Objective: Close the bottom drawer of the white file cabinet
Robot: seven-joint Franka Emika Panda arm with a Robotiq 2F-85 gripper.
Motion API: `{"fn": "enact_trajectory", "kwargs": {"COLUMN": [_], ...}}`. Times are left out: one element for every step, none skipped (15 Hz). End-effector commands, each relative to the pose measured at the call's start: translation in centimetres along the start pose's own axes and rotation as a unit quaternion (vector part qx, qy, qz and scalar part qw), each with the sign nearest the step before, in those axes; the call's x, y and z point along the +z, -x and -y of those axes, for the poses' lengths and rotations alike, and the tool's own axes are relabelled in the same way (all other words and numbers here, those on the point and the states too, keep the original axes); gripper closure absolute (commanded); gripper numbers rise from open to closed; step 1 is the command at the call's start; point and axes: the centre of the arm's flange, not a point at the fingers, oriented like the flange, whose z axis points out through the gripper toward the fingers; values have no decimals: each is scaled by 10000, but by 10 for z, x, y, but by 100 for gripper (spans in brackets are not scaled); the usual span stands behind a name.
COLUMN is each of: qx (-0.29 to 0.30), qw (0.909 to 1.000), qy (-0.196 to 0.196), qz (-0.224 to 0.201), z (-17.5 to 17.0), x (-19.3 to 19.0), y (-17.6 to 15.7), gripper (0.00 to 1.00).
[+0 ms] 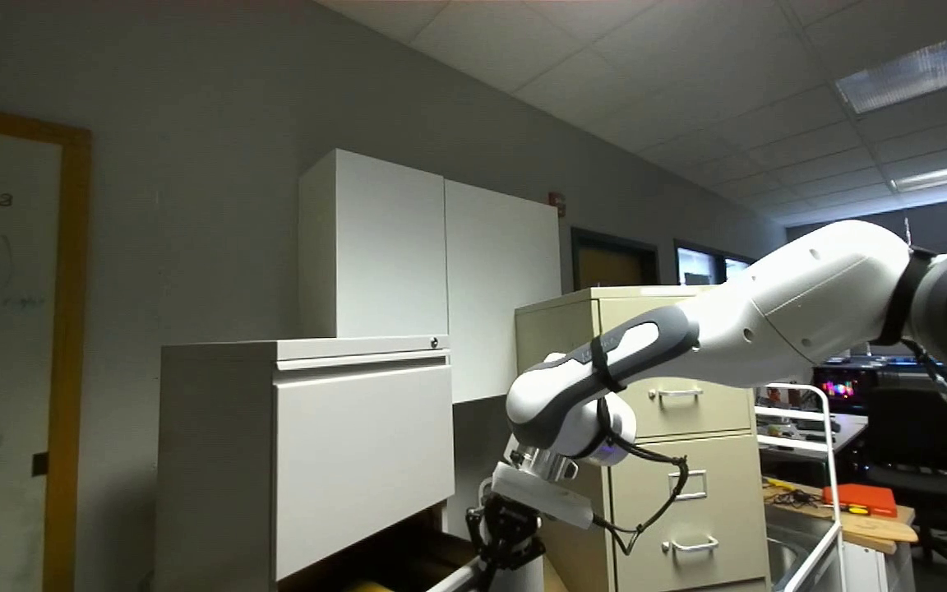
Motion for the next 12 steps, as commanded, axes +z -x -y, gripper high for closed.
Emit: {"fn": "enact_trajectory", "kwargs": {"qx": [-260, -336, -371, -394, -418, -437, -456, -473, -483, -481, -469, -462], "qw": [9996, 9993, 9991, 9988, 9983, 9978, 9971, 9966, 9959, 9955, 9950, 9945], "qy": [-78, -114, -122, -169, -247, -337, -424, -485, -547, -594, -661, -716], "qz": [-10, -65, -174, -237, -309, -373, -434, -472, -529, -555, -580, -606], "z": [39, 46, 53, 60, 67, 74, 80, 85, 89, 93, 96, 99], "x": [14, 13, 12, 9, 4, 0, -4, -6, -7, -8, -10, -12], "y": [-25, -28, -34, -39, -45, -51, -57, -61, -69, -78, -86, -93], "gripper": [100, 100, 100, 100, 100, 100, 100, 100, 100, 100, 100, 100]}}
